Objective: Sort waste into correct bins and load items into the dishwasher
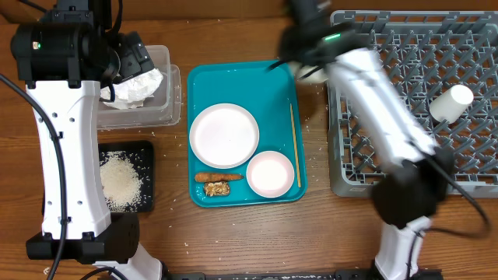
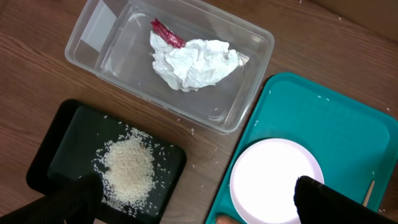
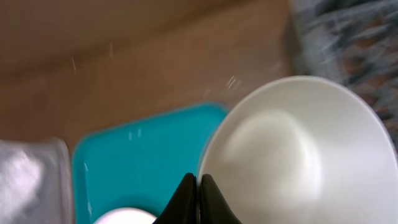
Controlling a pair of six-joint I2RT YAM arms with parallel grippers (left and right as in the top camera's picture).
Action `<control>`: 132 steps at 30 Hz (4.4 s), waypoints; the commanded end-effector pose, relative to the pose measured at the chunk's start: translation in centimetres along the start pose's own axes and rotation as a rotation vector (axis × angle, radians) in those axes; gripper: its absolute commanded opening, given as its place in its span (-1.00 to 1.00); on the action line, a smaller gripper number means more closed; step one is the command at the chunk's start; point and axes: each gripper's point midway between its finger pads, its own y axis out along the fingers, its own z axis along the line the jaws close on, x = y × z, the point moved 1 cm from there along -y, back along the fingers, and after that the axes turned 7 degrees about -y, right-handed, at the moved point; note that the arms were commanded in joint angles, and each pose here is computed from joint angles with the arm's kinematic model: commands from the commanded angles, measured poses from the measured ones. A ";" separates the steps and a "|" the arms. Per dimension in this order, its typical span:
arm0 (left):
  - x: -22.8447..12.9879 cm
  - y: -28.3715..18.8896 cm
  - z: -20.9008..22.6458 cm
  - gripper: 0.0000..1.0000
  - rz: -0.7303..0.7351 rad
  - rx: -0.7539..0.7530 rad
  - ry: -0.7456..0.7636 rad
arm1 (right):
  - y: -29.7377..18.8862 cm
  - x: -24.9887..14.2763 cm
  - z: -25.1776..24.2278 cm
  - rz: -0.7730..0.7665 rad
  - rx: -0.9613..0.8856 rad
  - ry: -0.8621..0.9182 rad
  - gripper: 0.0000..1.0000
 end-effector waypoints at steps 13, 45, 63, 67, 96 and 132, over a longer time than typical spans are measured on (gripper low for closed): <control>0.0 0.4 0.1 0.99 0.002 0.017 0.004 | -7.1 5.8 -18.6 0.010 0.701 0.312 -0.93; 0.0 0.4 0.1 0.99 0.002 0.017 0.004 | 0.3 4.1 -28.4 0.018 0.630 0.543 -0.66; 0.0 0.4 0.1 1.00 0.002 0.017 0.004 | -0.6 5.1 -21.9 -0.056 -0.073 0.115 0.66; 0.0 0.4 0.1 1.00 0.002 0.017 0.004 | 1.4 4.5 -18.6 -0.059 -0.246 -0.041 0.69; 0.0 0.4 0.1 1.00 0.002 0.017 0.004 | 0.5 5.3 -17.7 0.012 -0.169 0.080 -0.93; 0.0 0.4 0.1 1.00 0.002 0.017 0.004 | 3.2 5.5 -25.5 0.052 0.758 0.468 -0.63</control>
